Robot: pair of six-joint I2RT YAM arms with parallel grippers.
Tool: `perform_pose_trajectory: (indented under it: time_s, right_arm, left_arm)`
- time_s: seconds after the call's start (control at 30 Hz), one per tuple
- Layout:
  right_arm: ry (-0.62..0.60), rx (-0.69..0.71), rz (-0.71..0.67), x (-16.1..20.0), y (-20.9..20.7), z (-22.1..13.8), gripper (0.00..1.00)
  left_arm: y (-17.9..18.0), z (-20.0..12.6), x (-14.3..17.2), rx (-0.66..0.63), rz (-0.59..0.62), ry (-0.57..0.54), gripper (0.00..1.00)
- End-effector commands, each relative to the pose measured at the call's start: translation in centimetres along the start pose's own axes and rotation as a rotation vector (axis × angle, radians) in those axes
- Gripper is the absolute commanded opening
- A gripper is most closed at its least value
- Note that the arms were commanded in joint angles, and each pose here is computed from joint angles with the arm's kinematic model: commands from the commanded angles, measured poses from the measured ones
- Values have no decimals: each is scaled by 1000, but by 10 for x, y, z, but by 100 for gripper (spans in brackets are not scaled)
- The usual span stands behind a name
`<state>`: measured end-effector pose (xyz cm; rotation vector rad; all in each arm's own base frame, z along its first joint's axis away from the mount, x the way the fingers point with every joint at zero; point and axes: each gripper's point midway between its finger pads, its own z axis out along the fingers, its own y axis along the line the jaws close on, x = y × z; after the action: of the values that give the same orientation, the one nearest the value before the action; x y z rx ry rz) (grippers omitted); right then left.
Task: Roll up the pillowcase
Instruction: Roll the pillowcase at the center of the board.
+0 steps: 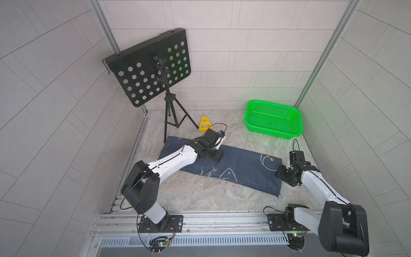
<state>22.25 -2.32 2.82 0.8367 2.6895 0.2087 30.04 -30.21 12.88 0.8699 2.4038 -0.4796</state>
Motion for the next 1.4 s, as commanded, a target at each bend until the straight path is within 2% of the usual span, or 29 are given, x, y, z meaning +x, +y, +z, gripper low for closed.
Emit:
perform_pose_trajectory:
  time_s: [0.0,0.13,0.3,0.53,0.7,0.93,1.07,1.13,1.37]
  right_arm:
    - [15,-34,-3,-6,8,6,61]
    - [43,-79,25,-5,16,20,57]
    - [54,-87,18,1,15,25,46]
    - [-6,-158,-6,-8,28,16,18]
    - [-53,-157,-48,-18,31,-1,3]
    - [-21,-140,-39,-13,45,-13,1]
    - [16,-99,-22,-3,51,-16,2]
    - [-8,-101,-38,-11,63,-23,2]
    - [6,-122,-72,-7,95,-15,6]
  left_arm:
    - [-54,16,-14,136,91,-40,60]
    - [-107,38,-11,245,188,-39,61]
    - [-146,67,-2,333,244,4,61]
    - [-166,98,12,371,272,72,61]
    - [-168,117,21,349,290,123,61]
    - [-162,121,20,326,285,129,61]
    - [-161,102,5,347,246,80,61]
    - [-156,90,-4,347,227,60,61]
    - [-139,57,-10,349,187,35,61]
